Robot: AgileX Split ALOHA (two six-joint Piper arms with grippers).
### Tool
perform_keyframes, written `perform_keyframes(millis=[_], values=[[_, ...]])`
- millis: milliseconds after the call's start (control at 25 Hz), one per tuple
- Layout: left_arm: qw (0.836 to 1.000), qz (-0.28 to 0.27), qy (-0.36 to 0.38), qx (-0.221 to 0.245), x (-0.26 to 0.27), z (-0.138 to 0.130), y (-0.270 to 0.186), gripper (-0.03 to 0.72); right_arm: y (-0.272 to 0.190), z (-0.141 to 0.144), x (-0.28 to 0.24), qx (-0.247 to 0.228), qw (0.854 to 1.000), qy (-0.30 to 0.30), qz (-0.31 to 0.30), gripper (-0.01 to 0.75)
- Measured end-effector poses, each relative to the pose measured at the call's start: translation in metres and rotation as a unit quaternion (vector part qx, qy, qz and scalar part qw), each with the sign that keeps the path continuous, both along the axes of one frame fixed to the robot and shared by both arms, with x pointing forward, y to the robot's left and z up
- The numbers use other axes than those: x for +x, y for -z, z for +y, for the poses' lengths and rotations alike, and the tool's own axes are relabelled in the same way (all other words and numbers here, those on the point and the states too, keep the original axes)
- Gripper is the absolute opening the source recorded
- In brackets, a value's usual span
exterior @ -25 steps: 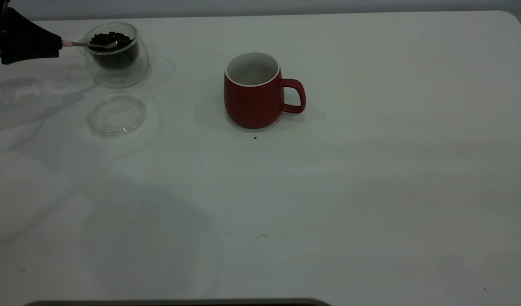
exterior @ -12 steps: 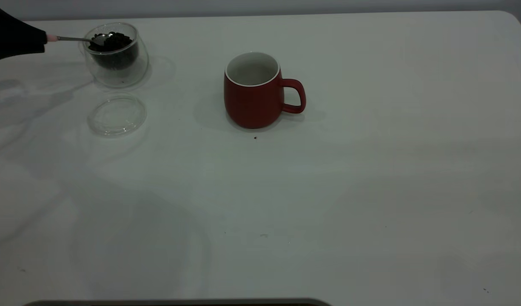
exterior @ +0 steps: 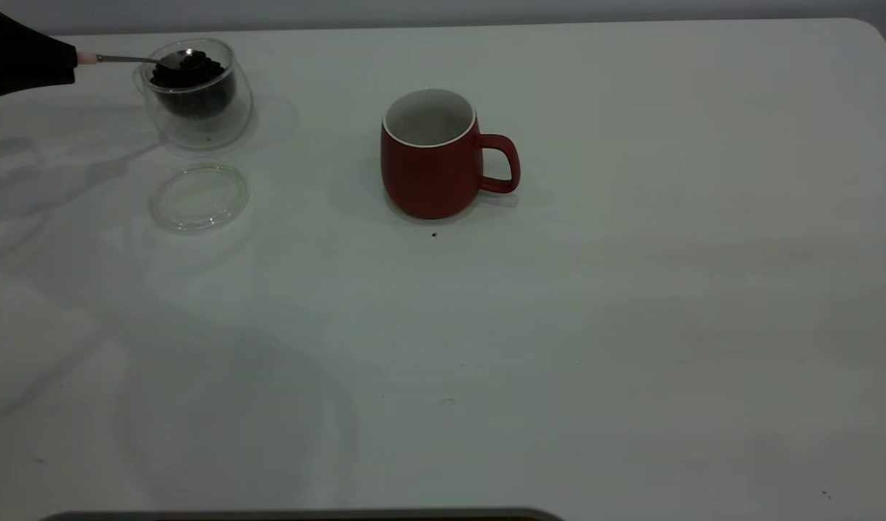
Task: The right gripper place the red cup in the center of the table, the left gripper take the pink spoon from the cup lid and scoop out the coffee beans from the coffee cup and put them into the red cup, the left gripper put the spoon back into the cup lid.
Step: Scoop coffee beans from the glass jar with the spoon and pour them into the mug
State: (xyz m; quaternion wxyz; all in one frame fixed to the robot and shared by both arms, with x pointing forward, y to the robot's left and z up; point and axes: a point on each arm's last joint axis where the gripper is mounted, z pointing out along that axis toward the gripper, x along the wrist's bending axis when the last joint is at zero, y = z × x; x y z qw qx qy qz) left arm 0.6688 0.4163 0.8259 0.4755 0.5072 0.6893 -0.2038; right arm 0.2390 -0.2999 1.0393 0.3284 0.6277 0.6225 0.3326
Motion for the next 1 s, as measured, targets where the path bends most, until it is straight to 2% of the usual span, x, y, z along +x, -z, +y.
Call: perform_keyframes(millis=[520,1000], values=[[0.998,0.003,0.033,-0.046,-0.005,-0.0061,-0.0064,0.122,0.0,0.0,0.0,0.0,1.0,0.0,0.0,0.588],[0.998,0.004,0.035,-0.05,-0.0055,-0.0066,-0.007,0.122,0.0,0.0,0.0,0.0,1.0,0.0,0.0,0.588]])
